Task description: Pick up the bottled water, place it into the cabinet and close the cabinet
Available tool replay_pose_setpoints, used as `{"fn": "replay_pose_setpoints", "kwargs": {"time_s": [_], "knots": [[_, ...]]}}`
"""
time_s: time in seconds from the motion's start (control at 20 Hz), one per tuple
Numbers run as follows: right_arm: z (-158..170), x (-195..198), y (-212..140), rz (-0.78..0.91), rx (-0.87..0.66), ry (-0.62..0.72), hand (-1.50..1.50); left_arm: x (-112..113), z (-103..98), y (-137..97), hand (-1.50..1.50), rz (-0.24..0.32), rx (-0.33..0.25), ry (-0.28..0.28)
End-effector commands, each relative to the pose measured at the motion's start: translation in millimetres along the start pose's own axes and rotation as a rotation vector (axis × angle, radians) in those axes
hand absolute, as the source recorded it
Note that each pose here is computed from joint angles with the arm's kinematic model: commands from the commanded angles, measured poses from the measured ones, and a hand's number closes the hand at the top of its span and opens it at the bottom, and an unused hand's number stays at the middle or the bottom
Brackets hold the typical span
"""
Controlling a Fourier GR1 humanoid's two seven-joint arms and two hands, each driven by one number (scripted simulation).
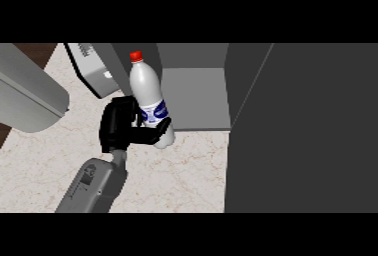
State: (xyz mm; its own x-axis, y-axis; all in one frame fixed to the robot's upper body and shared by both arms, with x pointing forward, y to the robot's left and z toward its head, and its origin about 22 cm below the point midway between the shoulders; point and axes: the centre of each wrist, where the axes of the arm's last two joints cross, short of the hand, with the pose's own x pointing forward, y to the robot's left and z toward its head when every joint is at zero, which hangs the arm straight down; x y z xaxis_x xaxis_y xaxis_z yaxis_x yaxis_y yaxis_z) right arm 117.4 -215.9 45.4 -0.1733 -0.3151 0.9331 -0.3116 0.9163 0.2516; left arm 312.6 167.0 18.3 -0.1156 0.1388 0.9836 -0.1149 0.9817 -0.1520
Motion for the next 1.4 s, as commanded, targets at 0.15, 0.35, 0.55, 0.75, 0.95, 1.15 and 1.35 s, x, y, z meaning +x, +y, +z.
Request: {"fn": "replay_pose_setpoints", "kwargs": {"time_s": [0.15,0.35,0.55,0.75,0.95,1.15,1.35], "knots": [[-3,-1,3,-0.011,0.017,-0.001,-1.50,50,-45,-69,1.50,-0.086,-0.089,-0.110],[-9,-4,-1,-0.015,0.029,0.009,-1.50,50,-49,-70,1.50,-0.143,-0.039,-0.095],[-7,4,5,-0.023,0.051,-0.001,-1.50,35,-49,-54,1.50,-0.231,0.010,-0.076],[-11,-4,6,-0.026,0.053,0.000,-1.50,36,-49,-54,1.50,-0.282,0.029,-0.098],[-7,-9,0,-0.023,0.062,0.019,-1.50,35,-54,-44,1.50,-0.333,0.074,-0.096],[-10,-6,7,-0.030,0.076,0.017,-1.50,19,-52,-27,1.50,-0.453,0.111,-0.127],[-12,-8,-1,-0.020,0.062,0.004,-1.50,19,-58,-20,1.50,-0.532,0.158,-0.121]]}}
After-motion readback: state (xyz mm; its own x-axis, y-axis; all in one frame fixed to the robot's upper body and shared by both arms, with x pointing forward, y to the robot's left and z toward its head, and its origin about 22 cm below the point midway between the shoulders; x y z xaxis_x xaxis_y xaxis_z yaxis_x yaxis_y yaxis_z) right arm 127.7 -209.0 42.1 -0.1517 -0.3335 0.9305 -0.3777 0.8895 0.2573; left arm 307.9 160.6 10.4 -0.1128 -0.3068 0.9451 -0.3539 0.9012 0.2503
